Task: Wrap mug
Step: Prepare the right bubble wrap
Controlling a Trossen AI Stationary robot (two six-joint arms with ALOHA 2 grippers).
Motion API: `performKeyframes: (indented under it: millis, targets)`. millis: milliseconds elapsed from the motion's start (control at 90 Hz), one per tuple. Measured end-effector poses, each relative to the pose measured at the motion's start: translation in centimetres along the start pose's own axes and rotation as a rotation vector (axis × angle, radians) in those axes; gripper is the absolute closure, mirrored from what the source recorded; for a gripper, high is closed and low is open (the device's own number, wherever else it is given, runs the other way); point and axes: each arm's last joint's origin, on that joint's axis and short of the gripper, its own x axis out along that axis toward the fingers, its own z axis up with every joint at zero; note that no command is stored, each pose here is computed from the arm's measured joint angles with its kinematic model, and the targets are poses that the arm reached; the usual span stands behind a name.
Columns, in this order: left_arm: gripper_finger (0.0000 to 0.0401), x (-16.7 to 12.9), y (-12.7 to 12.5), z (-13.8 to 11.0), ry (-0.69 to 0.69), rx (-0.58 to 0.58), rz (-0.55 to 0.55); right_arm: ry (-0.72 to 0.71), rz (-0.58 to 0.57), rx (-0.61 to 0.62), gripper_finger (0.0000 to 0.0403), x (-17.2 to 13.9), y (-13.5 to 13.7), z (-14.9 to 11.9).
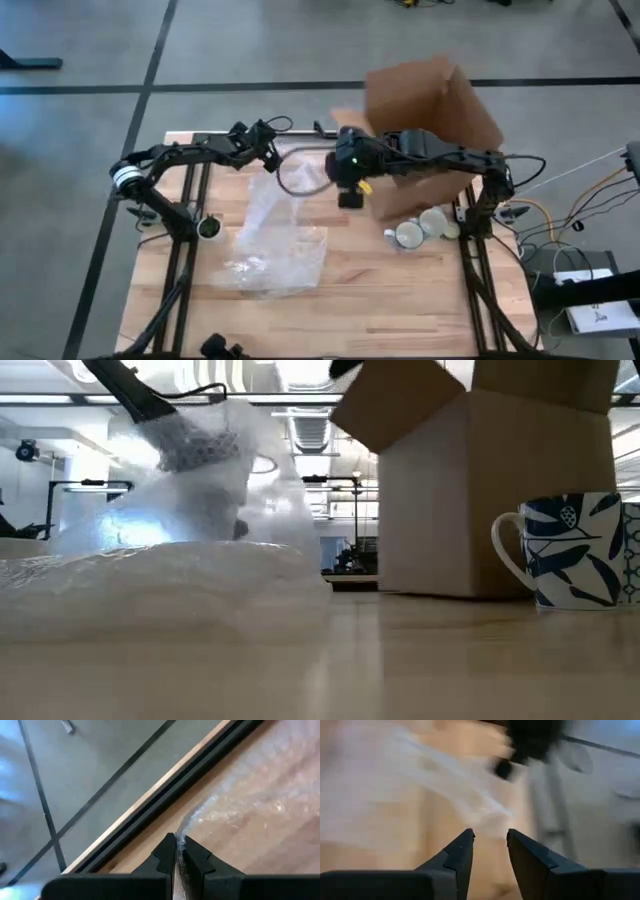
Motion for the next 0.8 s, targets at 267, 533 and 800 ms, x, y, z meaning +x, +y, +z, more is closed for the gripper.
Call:
performKeyframes:
  millis: [267, 533, 800]
  targets:
    - [0.0401, -0.3, -0.2, 0.1, -0.011, -0.005, -0.086, 0.07, -0.056, -0.15, 0.0329, 0.5, 4.7, -0.4]
    - [0.0389, -3.7, 0.3, 0.8, -0.1, -0.013, -0.193, 0.065, 0.048, -0.154, 0.0371, 0.9, 5.5, -0.4]
    - [0.0318, -12.2, 3.7, 2.1, -0.43, -0.11, -0.333, 0.146, 0.121, -0.179, 0.0393, 4.4, 7.4, -1.9]
